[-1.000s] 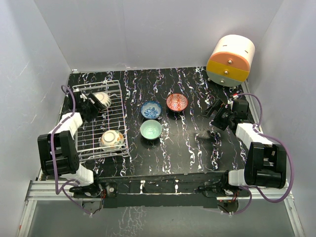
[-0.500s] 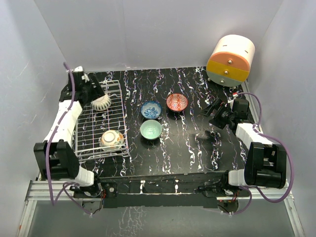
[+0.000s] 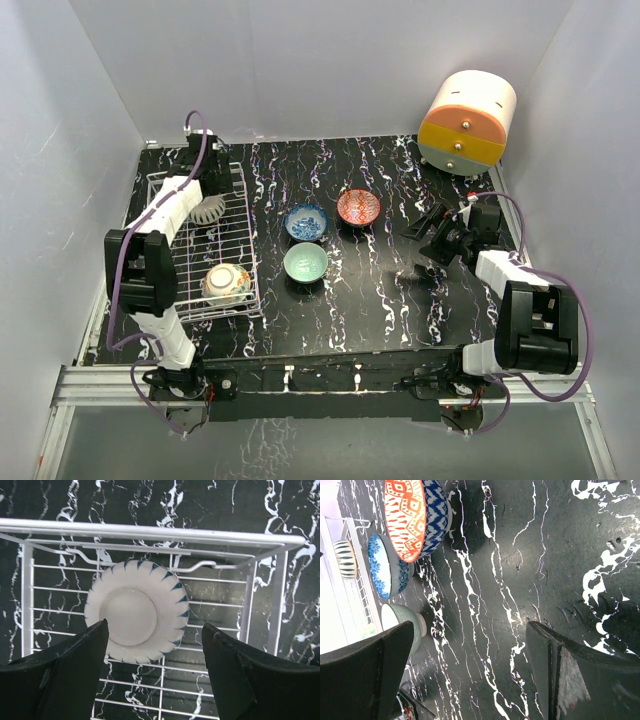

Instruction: Load the bowls into the dish rack

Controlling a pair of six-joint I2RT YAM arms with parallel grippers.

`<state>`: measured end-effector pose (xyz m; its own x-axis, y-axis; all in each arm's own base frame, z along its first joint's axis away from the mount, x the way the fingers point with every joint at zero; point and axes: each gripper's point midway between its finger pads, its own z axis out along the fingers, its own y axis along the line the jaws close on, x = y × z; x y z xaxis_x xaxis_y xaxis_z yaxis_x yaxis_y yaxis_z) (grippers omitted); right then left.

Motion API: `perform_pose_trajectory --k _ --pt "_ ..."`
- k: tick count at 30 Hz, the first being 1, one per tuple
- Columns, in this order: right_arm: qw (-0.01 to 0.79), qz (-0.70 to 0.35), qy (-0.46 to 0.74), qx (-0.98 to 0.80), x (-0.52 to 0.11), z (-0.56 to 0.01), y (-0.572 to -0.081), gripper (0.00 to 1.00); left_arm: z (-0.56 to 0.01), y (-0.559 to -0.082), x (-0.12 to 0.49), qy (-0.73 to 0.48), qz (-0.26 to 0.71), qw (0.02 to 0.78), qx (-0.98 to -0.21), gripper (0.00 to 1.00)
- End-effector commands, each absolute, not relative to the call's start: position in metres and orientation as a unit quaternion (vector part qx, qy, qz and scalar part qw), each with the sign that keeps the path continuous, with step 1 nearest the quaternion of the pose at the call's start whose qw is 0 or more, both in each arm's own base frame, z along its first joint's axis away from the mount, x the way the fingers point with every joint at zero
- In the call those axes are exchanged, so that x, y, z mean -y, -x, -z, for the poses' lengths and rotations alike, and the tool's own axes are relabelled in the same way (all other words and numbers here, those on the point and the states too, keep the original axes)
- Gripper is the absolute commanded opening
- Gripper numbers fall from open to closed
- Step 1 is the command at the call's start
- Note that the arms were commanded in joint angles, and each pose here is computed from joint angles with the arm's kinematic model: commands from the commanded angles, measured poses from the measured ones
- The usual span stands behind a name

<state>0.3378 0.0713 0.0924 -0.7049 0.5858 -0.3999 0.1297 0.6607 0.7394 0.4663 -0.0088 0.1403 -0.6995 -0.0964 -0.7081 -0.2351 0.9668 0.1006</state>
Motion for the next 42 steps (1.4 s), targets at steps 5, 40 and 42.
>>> perform_pose_trajectory --k 5,40,42 --pt "0.342 -0.364 -0.195 -0.844 -0.073 -0.099 -0.346 0.98 -0.148 -0.482 -0.005 0.071 -0.172 0.43 -0.883 0.73" --pt "0.34 -0.367 -0.189 -0.845 -0.076 -0.097 -0.336 0.99 -0.085 -0.336 -0.042 0.23 -0.234 0.275 -0.904 0.78" --pt "0.341 -0.366 -0.188 -0.845 -0.076 -0.098 -0.335 0.98 -0.082 -0.323 -0.038 0.239 -0.22 0.265 -0.908 0.78"
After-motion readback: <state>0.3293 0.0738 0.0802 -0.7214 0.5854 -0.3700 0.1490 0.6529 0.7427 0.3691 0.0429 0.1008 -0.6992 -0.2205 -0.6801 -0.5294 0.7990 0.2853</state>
